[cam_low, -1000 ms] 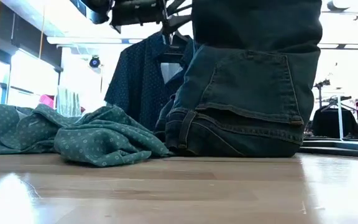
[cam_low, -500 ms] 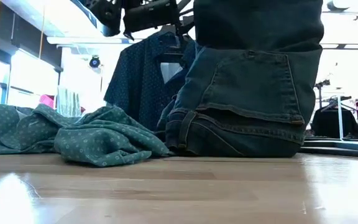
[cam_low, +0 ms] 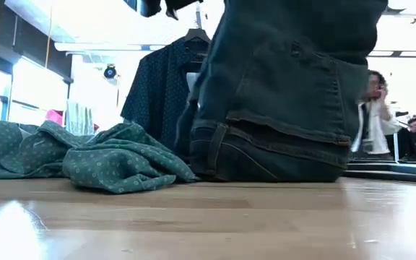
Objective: Hang clothes
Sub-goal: Remove the hanger from the blue pants
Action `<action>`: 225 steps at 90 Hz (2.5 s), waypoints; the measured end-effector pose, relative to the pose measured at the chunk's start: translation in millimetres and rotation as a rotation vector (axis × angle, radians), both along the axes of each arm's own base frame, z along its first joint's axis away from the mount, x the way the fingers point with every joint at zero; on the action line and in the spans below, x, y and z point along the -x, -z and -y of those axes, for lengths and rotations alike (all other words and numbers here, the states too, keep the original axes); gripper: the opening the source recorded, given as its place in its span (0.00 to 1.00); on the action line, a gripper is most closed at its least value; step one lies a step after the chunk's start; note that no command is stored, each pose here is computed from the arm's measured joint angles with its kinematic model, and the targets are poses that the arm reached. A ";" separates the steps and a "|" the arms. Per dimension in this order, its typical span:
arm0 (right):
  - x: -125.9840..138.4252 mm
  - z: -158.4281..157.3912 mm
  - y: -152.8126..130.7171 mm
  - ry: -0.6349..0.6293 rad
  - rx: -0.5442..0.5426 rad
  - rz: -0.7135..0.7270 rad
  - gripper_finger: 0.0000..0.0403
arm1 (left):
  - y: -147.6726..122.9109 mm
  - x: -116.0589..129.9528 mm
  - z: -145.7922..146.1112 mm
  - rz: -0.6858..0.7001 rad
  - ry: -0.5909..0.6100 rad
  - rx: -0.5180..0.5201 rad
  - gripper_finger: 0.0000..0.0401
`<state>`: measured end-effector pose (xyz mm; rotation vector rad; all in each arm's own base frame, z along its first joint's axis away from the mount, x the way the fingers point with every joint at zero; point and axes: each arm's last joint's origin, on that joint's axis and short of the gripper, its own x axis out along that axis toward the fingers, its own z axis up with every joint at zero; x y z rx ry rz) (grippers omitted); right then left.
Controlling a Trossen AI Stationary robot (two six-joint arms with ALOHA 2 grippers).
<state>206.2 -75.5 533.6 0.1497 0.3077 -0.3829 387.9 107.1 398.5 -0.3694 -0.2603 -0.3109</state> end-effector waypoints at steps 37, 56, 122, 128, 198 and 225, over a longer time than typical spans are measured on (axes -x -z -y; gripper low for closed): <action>5.5 17.1 0.3 -0.031 -0.034 0.010 0.06 | -56.1 13.8 9.4 -0.027 0.049 -0.129 0.00; -0.4 16.9 -3.0 -0.108 -0.040 0.071 0.06 | -62.6 23.6 9.7 -0.050 0.008 -0.157 0.00; -5.4 14.4 8.6 -0.112 -0.159 -0.001 0.05 | -37.2 44.0 6.8 -0.396 0.038 -0.302 0.00; -9.0 16.2 11.6 -0.099 -0.176 -0.017 0.05 | -34.8 43.6 6.9 -0.415 0.040 -0.299 0.00; -13.9 7.1 6.7 -0.030 -0.016 -0.013 0.05 | -14.1 46.1 -3.0 -0.656 -0.193 -0.242 0.01; -18.9 14.5 18.4 0.101 0.018 -0.135 0.05 | -20.2 42.1 -1.9 -0.581 -0.194 -0.224 0.00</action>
